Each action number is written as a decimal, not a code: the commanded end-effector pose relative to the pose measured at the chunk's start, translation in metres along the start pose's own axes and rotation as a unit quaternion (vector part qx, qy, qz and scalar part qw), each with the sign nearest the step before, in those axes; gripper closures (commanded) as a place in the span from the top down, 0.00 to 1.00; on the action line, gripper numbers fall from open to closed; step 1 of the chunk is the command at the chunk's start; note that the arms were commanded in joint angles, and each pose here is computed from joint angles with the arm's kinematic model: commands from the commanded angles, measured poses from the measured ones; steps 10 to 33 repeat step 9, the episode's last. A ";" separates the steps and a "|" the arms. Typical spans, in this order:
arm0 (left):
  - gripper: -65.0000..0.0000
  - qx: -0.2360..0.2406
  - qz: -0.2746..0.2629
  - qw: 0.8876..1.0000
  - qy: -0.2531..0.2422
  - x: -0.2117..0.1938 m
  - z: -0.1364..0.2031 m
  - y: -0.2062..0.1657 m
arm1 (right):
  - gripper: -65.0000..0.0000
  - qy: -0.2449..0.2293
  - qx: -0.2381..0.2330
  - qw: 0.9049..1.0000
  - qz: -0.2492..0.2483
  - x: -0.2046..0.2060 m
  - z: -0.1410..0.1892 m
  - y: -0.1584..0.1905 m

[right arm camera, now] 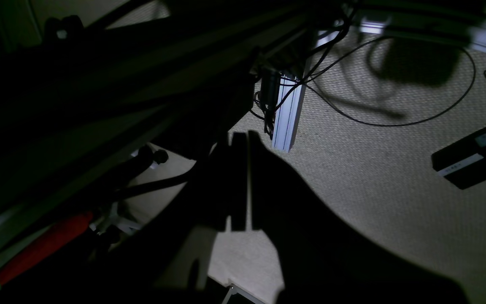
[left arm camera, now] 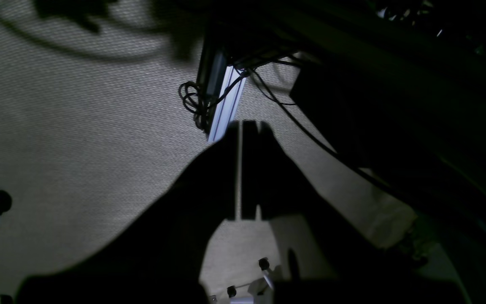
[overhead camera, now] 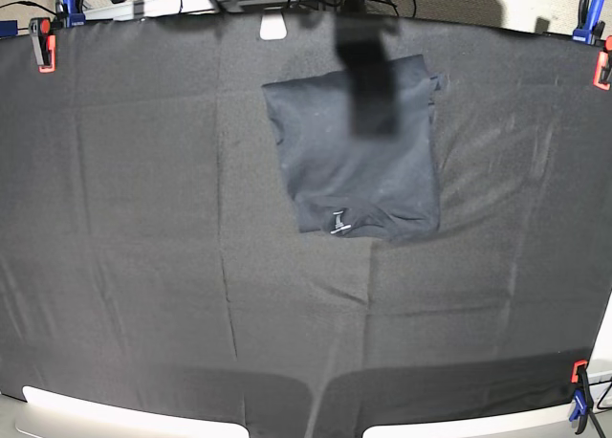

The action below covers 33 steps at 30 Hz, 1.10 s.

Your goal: Layout the t-shirt on the table in an organized manner, then fold the t-shirt properly

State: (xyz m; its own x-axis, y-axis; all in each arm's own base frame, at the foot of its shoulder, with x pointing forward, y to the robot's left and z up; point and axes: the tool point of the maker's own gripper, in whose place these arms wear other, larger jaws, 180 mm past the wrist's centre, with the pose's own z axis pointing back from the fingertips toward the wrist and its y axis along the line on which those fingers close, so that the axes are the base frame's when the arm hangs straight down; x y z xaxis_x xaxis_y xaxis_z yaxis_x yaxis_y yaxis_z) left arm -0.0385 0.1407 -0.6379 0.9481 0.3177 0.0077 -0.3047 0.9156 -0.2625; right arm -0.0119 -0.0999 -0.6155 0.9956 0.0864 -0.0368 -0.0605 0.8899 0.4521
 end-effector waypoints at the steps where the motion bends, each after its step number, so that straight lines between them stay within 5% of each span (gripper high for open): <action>1: 0.00 0.002 -0.001 1.000 0.003 -0.004 0.002 0.004 | 0.00 -0.002 0.000 1.000 0.000 0.001 0.001 -0.001; 33: 0.00 0.001 -0.002 1.000 0.001 -0.001 0.001 0.003 | 0.00 -0.002 0.000 1.000 0.000 0.001 0.001 -0.001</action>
